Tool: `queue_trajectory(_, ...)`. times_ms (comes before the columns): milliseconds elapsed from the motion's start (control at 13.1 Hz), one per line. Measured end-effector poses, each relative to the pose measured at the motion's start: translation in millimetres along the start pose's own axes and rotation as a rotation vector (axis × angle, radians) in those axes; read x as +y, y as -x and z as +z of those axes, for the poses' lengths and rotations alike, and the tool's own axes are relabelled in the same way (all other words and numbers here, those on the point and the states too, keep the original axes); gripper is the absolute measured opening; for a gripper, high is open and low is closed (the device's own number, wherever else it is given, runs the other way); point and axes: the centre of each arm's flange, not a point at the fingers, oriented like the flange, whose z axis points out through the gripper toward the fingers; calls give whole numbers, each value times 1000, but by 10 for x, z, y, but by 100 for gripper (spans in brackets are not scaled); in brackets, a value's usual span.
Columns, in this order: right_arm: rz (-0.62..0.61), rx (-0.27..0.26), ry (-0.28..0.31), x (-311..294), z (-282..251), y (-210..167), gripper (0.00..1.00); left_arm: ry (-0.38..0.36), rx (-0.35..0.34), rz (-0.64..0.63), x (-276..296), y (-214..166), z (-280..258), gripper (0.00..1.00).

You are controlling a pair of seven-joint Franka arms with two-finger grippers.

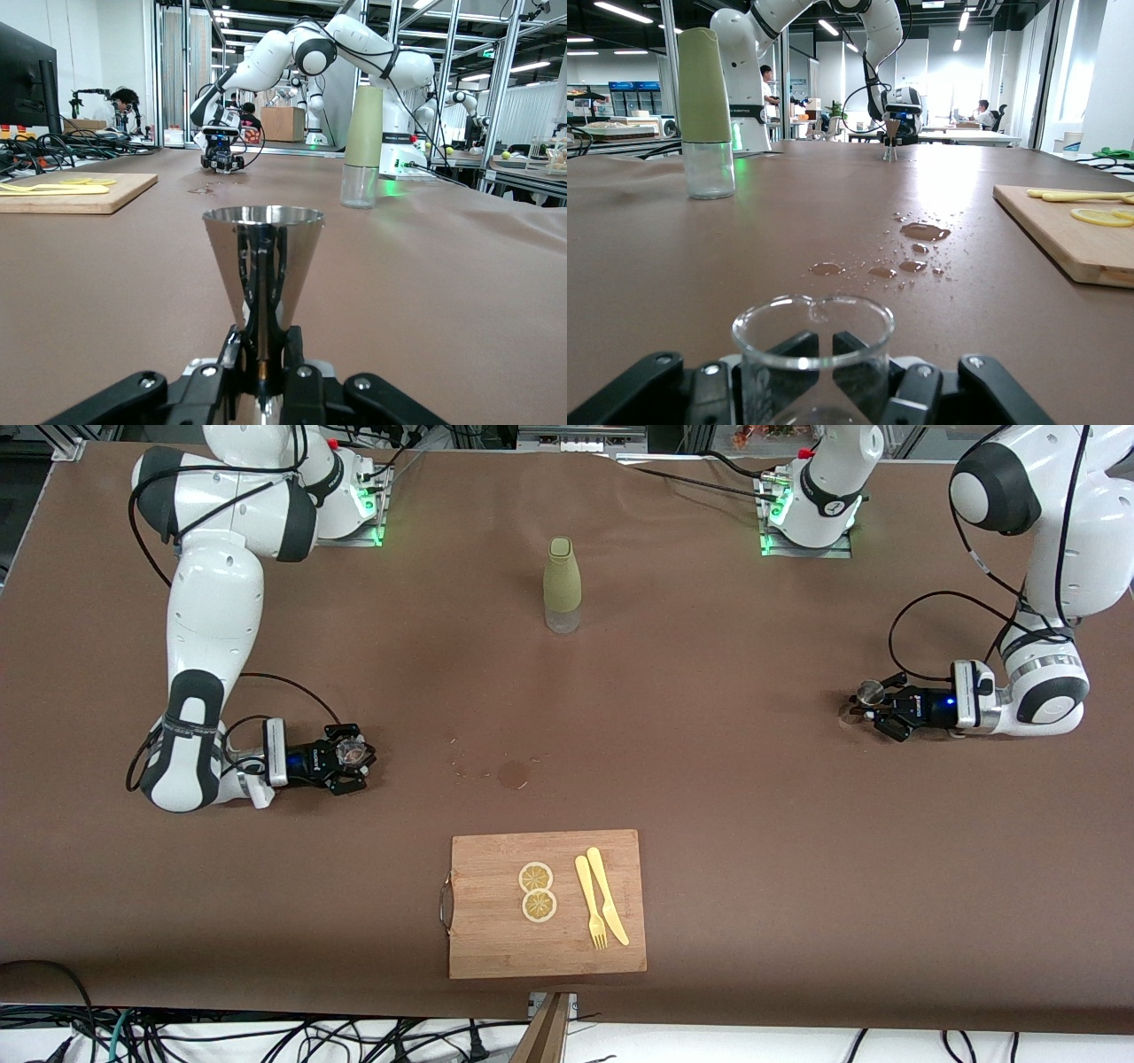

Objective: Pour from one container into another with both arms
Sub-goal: 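Set down the glass cup with the right gripper while the left gripper releases the jigger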

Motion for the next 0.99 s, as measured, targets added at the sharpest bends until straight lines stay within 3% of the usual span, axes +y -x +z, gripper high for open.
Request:
queue_trajectory(76, 1, 0, 0, -2, 2, 4, 24, -1, -1, 0, -1, 2, -11, 21)
queue_trajectory(305, 0, 6, 10, 9, 11, 12, 54, -24, -101, -14, -103, 49, -244, 47)
queue_trajectory(685, -11, -2, 8, 59, -15, -30, 61, 120, -364, -124, -346, -254, -851, 99)
queue_trajectory(990, -13, -33, 21, 53, -189, -70, 68, 116, -611, -458, -691, -903, -1158, 100)
